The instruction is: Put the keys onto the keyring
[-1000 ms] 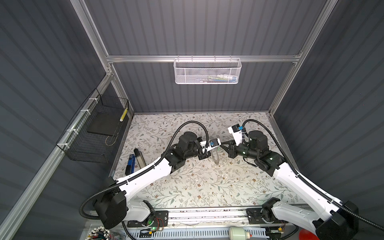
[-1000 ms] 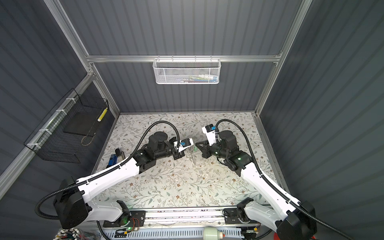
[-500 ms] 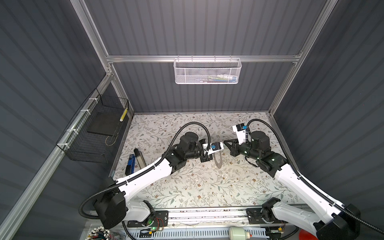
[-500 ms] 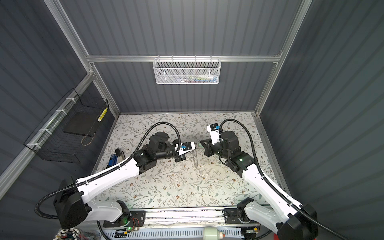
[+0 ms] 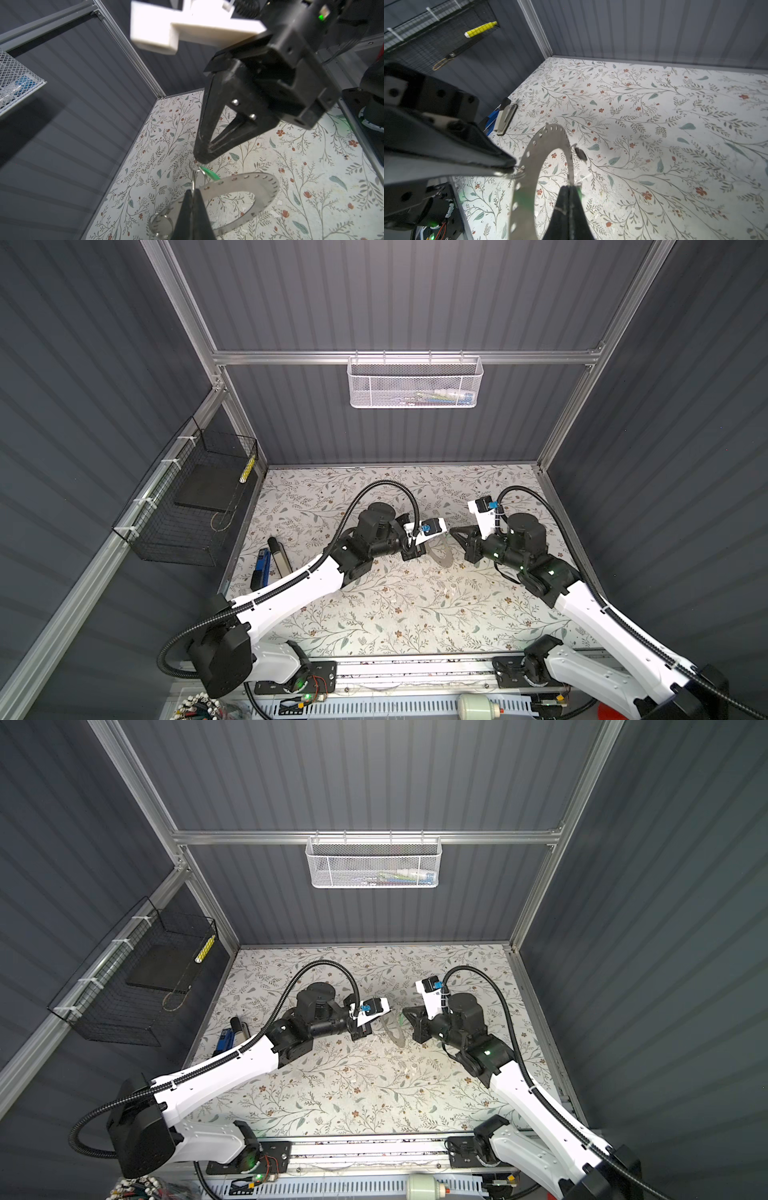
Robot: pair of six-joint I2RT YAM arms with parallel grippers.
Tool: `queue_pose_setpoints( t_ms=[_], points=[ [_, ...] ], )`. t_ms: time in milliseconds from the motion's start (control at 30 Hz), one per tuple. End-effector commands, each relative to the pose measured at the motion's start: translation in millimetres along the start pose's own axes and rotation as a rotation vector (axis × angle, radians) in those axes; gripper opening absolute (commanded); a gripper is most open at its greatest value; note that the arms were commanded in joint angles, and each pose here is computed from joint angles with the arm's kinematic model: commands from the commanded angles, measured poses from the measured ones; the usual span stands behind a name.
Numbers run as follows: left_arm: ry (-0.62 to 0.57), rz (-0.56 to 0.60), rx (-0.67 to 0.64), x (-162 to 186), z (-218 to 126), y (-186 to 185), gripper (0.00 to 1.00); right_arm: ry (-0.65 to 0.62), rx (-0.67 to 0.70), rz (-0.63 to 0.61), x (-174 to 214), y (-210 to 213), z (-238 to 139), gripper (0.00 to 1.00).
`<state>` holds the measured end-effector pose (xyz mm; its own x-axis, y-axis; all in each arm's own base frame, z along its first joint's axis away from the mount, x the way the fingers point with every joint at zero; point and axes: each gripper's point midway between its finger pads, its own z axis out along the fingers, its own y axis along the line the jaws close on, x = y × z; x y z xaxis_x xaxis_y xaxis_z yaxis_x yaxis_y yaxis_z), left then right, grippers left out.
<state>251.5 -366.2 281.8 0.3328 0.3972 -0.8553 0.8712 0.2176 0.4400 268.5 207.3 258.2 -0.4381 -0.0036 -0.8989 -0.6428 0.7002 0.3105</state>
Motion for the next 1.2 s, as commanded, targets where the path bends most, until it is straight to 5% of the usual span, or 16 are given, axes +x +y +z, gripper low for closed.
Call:
queue_pose_setpoints(
  t_ms=[0, 433, 1167],
  points=[
    [-0.059, 0.032, -0.061, -19.0, -9.8, 11.2, 0.0, -0.106, -0.102, -0.081, -13.0, 19.9, -11.3, 0.0],
    [-0.088, -0.032, -0.04, -23.3, -5.5, 9.9, 0.0, -0.273, -0.195, -0.096, -33.4, 37.0, -19.6, 0.0],
    [-0.125, -0.078, -0.036, -33.9, -6.6, 12.2, 0.0, -0.275, -0.154, -0.055, -34.7, 28.2, -10.8, 0.0]
  ],
)
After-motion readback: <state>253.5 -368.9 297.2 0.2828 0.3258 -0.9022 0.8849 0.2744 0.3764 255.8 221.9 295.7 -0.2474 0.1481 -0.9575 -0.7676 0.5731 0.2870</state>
